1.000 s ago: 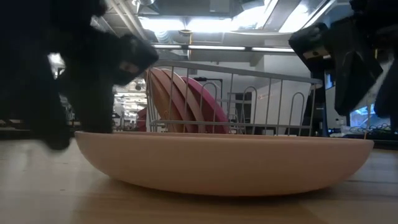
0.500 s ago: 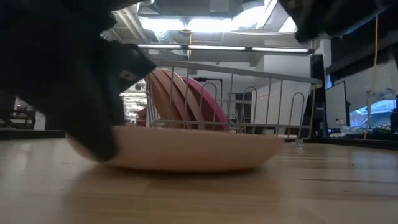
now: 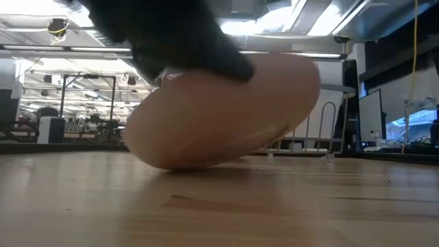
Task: Sort dishes
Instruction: Put the light brown plate into the dish rack
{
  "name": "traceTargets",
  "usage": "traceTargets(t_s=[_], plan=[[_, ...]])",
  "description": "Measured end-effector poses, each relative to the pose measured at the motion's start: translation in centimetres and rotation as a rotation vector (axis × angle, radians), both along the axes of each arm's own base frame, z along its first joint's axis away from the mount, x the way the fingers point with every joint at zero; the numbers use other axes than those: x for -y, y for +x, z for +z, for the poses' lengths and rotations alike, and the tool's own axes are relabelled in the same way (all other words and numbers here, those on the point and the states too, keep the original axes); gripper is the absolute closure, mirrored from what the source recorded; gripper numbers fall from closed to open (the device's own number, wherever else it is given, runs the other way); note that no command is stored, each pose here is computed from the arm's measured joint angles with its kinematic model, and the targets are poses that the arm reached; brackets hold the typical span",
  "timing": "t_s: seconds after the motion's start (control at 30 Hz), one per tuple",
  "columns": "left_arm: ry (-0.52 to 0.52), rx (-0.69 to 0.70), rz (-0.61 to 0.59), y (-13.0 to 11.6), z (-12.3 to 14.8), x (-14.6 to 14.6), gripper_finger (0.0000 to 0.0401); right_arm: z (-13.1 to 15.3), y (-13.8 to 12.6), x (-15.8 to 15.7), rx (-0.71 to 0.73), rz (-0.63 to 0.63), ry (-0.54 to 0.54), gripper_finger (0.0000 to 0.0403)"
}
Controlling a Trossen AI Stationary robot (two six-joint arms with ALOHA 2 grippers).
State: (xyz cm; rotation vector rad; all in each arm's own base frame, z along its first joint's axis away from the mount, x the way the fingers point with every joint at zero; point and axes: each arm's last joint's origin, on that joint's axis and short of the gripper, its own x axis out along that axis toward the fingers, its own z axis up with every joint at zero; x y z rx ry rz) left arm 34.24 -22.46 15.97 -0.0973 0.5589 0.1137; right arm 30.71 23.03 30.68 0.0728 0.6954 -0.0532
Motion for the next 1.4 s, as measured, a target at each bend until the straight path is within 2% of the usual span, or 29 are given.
traceTargets(t_s=[0.2, 0.3, 0.43, 0.57, 0.73, 0.87, 1.1, 1.27, 1.4], plan=[[0.002, 0.151, 0.138, 0.5, 1.0, 0.0, 0.0400, 2.8, -1.7, -2.1, 0.220, -0.264, 0.118, 0.0292], [0.016, 0.212, 0.206, 0.6, 1.4, -0.1, 0.0400, 3.0, -3.0, -3.1, 0.333, -0.401, 0.181, 0.0292], [0.037, 0.263, 0.239, 0.5, 1.8, 0.3, 0.0400, 3.1, -4.4, -4.4, 0.447, -0.518, 0.286, 0.0292], [0.048, 0.315, 0.279, 0.1, 2.2, 0.9, 0.0401, 2.6, -4.9, -5.0, 0.485, -0.571, 0.359, 0.0292], [0.037, 0.416, 0.288, -0.4, 3.5, 2.2, 0.0401, 2.1, -4.1, -4.6, 0.509, -0.657, 0.465, 0.0292], [0.107, 0.471, 0.314, -1.2, 5.0, 3.9, 0.0401, 2.0, -3.2, -3.9, 0.514, -0.714, 0.541, 0.0292], [0.228, 0.482, 0.355, -2.0, 7.3, 5.7, 0.0401, 2.0, -2.0, -2.6, 0.526, -0.779, 0.594, 0.0292], [0.285, 0.470, 0.350, -1.7, 7.8, 5.6, 0.0401, 2.1, -0.7, -1.8, 0.512, -0.798, 0.658, 0.0292], [0.310, 0.460, 0.373, -1.5, 7.8, 5.3, 0.0401, 2.0, 0.1, -1.3, 0.522, -0.815, 0.666, 0.0292]])
